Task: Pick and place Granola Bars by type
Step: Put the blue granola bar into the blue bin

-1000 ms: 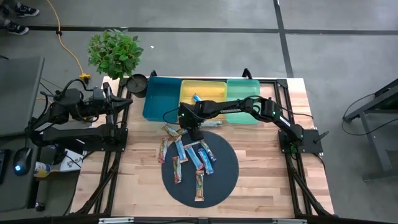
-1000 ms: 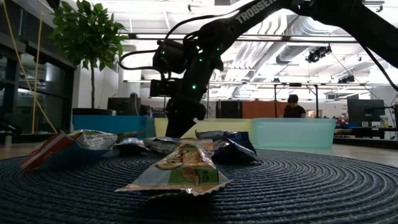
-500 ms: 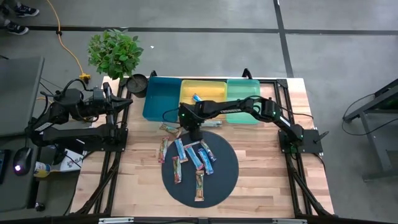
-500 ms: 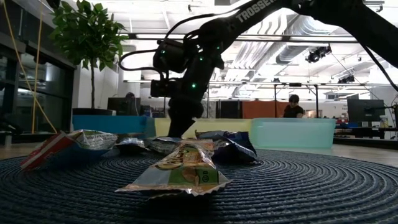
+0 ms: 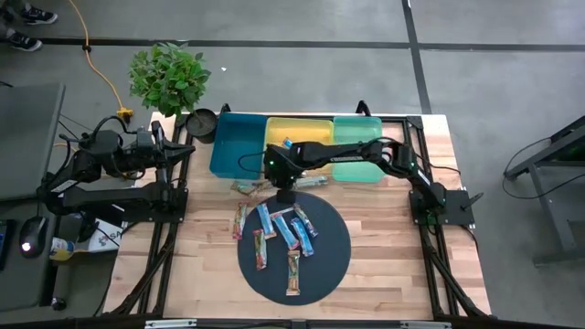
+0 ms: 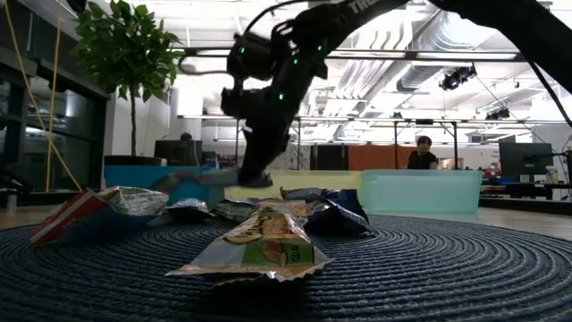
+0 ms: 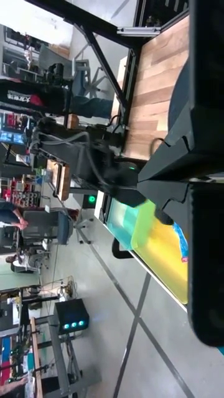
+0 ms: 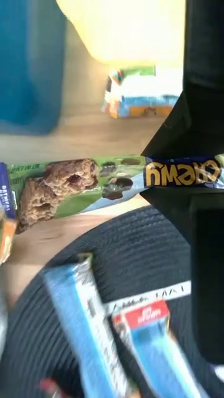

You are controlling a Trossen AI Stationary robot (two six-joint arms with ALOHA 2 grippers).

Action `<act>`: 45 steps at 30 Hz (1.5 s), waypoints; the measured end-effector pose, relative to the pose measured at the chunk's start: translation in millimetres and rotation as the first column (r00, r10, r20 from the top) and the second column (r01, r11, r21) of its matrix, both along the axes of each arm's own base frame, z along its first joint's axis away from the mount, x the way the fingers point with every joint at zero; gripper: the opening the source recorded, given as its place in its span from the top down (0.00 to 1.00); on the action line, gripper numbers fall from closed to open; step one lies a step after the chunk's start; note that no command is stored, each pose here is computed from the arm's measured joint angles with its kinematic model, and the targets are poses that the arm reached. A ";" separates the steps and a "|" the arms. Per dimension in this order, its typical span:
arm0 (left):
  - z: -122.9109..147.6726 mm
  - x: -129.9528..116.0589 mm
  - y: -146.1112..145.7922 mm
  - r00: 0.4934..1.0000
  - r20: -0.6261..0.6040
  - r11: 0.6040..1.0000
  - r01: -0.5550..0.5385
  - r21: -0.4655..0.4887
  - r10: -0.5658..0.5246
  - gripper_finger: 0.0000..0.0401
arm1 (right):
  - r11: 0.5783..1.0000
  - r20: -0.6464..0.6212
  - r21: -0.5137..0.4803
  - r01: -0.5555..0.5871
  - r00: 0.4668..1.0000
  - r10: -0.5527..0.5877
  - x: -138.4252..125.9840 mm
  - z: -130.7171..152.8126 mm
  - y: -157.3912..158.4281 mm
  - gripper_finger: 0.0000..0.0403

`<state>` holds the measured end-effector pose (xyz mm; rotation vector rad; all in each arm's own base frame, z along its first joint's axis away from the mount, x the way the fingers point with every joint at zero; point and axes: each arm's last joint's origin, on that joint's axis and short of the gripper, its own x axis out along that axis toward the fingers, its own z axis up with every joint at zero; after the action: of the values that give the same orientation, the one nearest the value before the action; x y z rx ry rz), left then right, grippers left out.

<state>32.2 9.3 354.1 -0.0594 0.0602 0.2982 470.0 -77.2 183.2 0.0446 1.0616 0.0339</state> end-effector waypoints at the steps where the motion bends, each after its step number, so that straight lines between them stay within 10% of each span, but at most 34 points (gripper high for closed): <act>1: 0.0 0.0 0.0 1.000 0.000 1.000 0.000 0.000 0.000 1.00 | 1.000 0.018 -0.002 -0.001 1.000 0.001 -0.9 7.0 0.2 0.90; 24: 0.2 0.0 0.0 1.000 0.002 1.000 -0.002 0.000 0.002 1.00 | 0.954 0.590 0.016 0.298 0.768 -0.250 21.0 106.1 -78.6 0.91; 45: 0.0 0.3 0.2 1.000 -0.001 1.000 -0.004 0.000 0.004 1.00 | 0.966 0.388 0.150 0.210 0.886 -0.253 60.5 27.4 -85.5 0.90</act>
<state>32.5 9.5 354.1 -0.0589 0.0614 0.3023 530.4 -162.7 210.7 0.2500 0.6318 -0.1156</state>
